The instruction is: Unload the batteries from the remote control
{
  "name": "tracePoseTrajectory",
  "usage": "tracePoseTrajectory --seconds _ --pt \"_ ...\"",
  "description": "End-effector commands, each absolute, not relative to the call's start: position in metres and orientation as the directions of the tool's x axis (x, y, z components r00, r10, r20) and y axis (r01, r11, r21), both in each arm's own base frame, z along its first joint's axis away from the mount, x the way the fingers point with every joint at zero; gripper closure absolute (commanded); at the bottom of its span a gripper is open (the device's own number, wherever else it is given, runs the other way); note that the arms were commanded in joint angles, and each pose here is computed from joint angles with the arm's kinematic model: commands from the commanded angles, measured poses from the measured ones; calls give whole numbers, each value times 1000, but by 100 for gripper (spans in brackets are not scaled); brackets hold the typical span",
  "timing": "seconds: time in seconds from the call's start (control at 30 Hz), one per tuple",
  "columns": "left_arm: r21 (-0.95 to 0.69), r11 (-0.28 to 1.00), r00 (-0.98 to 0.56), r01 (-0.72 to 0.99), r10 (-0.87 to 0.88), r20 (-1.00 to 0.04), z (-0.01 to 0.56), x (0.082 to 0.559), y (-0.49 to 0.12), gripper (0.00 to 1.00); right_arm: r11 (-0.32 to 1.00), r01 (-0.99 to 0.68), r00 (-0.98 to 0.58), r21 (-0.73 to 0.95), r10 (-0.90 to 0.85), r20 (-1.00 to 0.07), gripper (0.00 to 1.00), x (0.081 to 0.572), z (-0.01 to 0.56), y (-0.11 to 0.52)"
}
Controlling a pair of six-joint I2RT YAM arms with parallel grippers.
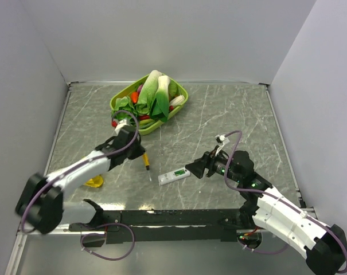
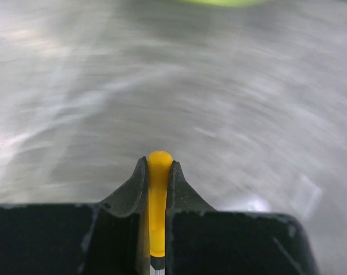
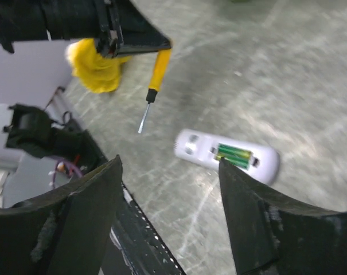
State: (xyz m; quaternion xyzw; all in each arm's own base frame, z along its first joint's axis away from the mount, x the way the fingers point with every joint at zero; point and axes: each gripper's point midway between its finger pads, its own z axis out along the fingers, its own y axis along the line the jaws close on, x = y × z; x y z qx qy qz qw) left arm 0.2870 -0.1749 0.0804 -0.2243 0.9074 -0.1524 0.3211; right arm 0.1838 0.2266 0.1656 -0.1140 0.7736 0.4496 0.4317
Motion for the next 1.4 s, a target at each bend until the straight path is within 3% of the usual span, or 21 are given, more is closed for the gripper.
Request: tracePoseTrajectory --seconds 0.0,0.13,0.37,0.67,0.93,0.97,1.0,1.07,1.1,1.13,1.2,1.37 --pt "-639 695 -682 328 -294 -670 189 269 -246 99 428 -734 -484 528 216 -848 18 181 223 248" --pt "-648 516 -633 561 -238 -737 238 235 -267 99 328 -764 -504 555 234 -831 12 175 238 260" --pt "-644 374 -615 667 -211 -760 261 206 -286 99 114 -765 -603 634 221 -766 14 156 261 291" --pt "-660 295 -638 691 -182 -749 261 193 -300 99 177 -719 -641 673 206 -739 15 168 258 333" --pt "-683 255 -657 684 -190 -729 265 186 -302 99 189 -678 -655 710 281 -701 54 177 254 332" --pt "-686 253 -662 682 -184 -726 265 184 -302 99 192 -679 -653 709 285 -702 70 178 254 331" --pt "-686 254 -662 682 -185 -727 266 185 -302 99 201 -675 -649 710 297 -701 78 180 255 330" --pt "-694 303 -674 653 -186 -715 263 189 -299 55 208 -669 -642 713 320 -696 97 180 256 325" --pt "-696 329 -673 639 -199 -712 262 192 -296 25 210 -665 -642 717 329 -692 98 180 257 323" --pt "-689 336 -656 642 -225 -720 270 194 -291 15 222 -655 -636 722 354 -686 99 182 261 319" --pt "-687 354 -645 634 -248 -723 281 195 -284 6 255 -644 -622 721 373 -688 100 185 260 312" --pt "-651 283 -628 705 -178 -758 296 170 -280 14 288 -631 -535 721 511 -673 100 188 281 282"
